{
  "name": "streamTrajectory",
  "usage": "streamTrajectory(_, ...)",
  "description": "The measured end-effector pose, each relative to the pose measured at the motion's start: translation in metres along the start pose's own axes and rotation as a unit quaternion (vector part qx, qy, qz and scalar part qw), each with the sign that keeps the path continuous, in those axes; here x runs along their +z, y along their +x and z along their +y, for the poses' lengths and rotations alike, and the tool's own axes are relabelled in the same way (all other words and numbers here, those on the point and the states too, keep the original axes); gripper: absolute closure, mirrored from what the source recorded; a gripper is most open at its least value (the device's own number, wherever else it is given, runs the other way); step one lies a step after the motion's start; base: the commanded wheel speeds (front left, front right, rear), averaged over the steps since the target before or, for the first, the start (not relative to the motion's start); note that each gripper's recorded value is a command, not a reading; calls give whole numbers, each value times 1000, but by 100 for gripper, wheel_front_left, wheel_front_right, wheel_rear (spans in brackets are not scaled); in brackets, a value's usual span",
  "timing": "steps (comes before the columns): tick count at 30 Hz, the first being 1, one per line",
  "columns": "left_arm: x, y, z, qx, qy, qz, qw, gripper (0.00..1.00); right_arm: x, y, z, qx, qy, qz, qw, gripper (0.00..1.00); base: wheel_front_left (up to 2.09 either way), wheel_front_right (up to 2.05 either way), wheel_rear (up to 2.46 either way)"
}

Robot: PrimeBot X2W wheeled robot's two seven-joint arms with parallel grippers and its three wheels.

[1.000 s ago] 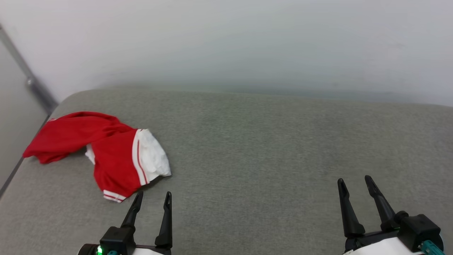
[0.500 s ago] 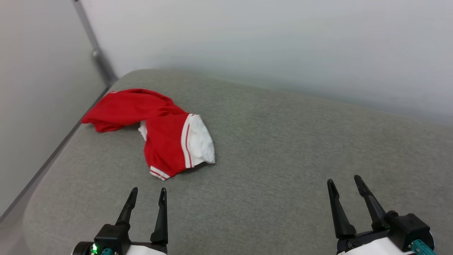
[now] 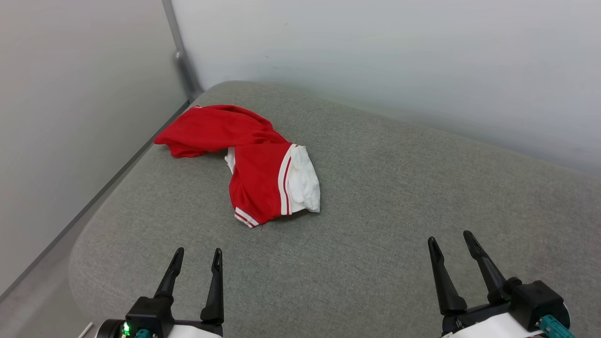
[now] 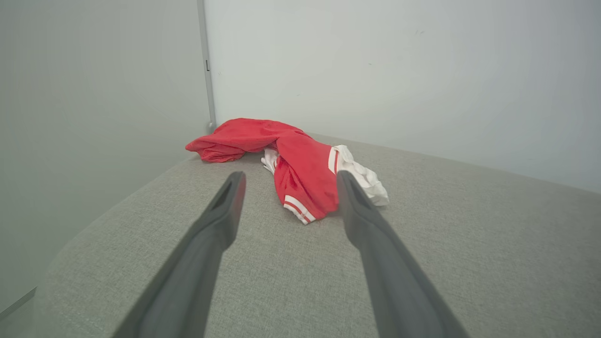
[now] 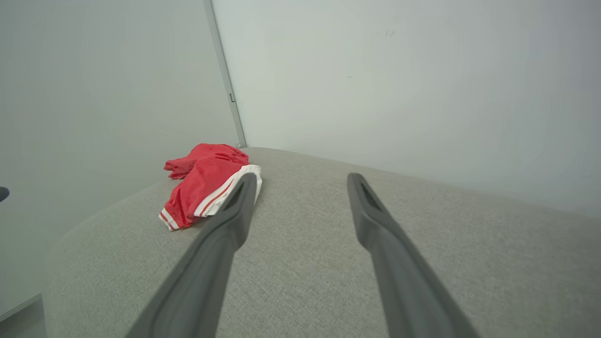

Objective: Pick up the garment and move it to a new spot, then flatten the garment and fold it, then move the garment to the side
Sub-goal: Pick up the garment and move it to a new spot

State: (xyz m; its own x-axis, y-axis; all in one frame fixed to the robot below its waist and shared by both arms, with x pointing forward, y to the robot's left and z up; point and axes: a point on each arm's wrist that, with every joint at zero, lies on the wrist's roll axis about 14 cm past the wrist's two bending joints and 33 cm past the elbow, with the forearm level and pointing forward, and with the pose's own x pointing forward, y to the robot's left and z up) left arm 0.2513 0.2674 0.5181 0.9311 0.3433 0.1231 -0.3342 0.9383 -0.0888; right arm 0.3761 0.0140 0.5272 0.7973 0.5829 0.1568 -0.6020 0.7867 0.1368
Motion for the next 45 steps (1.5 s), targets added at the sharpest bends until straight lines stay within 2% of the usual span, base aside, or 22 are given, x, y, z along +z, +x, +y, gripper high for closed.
streamTrajectory(14,1,-1,-1,-1,4,-2,1000,0,1,1,3,5,4,-1,1000,0,0,0,0)
streamTrajectory(22,-10,11,-2,-7,-21,16,1000,0,-2,-1,-2,-2,0,0,1000,0,0,0,0)
streamTrajectory(27,-22,44,-1,-10,-60,33,998,0,0,9,-10,-6,-4,-10,1000,0,0,0,0)
streamTrajectory(30,-26,77,-3,-35,-36,42,998,0,-7,10,-20,-15,-9,-4,1000,0,0,0,0)
streamTrajectory(34,-35,130,-3,-68,3,106,992,0,-10,19,-34,-26,-12,-9,1000,0,0,0,0)
streamTrajectory(38,-52,170,-7,-102,47,211,971,0,-18,21,-50,-43,-10,-5,999,0,0,0,0)
streamTrajectory(42,-77,190,-9,-121,72,336,931,0,-25,21,-64,-59,-9,-1,998,0,0,0,0)
streamTrajectory(45,-97,192,-13,-131,55,427,893,0,-30,20,-74,-70,-10,3,998,0,0,0,0)
